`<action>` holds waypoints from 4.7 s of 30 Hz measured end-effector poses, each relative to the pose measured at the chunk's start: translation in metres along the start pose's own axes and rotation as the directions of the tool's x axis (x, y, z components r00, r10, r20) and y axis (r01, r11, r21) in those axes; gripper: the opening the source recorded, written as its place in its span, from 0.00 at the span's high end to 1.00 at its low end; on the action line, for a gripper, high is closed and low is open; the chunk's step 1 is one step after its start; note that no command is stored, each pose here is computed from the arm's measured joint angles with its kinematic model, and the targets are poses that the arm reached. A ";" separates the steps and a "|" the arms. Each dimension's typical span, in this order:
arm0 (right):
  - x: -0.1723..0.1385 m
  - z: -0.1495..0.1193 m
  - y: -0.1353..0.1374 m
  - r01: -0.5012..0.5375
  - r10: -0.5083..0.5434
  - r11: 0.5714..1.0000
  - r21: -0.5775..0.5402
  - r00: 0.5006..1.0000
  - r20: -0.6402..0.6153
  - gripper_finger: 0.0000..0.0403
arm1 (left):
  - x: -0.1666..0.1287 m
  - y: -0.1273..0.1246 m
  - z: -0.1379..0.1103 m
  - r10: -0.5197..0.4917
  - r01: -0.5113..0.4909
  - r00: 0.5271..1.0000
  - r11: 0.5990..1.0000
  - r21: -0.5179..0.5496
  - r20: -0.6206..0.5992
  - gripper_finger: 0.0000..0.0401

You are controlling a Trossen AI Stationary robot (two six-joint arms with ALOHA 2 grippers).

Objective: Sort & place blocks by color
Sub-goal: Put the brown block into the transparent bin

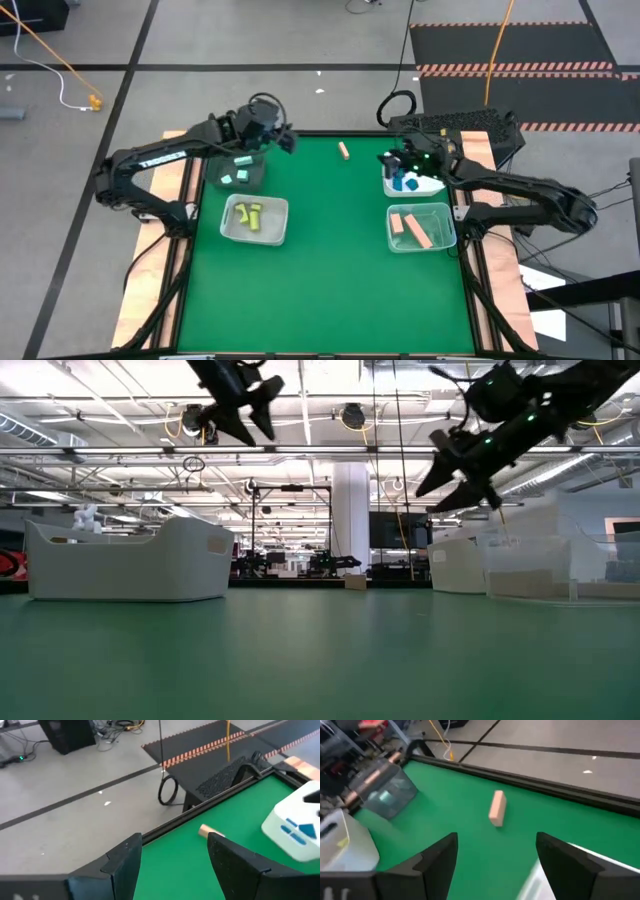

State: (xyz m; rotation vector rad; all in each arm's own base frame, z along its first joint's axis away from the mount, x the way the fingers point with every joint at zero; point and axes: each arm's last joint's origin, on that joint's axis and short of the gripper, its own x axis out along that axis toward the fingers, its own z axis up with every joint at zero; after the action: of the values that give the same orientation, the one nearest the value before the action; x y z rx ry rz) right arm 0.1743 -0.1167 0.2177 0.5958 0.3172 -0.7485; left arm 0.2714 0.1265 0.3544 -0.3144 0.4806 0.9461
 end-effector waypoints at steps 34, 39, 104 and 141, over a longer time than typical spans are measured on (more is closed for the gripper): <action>0.190 0.012 0.048 0.245 -0.268 0.963 -0.114 0.923 -0.276 0.36 | -0.037 0.066 -0.017 0.224 -0.195 0.933 0.972 0.129 -0.282 0.43; 0.204 -0.001 0.042 0.279 -0.300 0.953 -0.114 0.913 -0.276 0.36 | -0.036 0.070 -0.017 0.237 -0.201 0.927 0.968 0.149 -0.291 0.43; -0.113 -0.068 0.072 -0.677 0.675 0.721 -0.149 0.734 -0.070 0.91 | -0.133 -0.029 -0.180 -0.665 0.693 0.706 0.719 -0.045 0.243 0.43; -0.097 -0.147 0.023 -0.413 0.411 0.902 -0.127 0.910 -0.043 0.91 | -0.097 -0.004 -0.260 -0.680 0.706 0.709 0.685 -0.181 0.187 0.43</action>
State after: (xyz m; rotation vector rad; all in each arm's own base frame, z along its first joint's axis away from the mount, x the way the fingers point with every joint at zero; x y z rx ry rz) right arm 0.1139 0.0382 0.1559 0.5181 0.2409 -0.3099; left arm 0.1608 -0.0630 0.1838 -0.6153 0.1104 0.2554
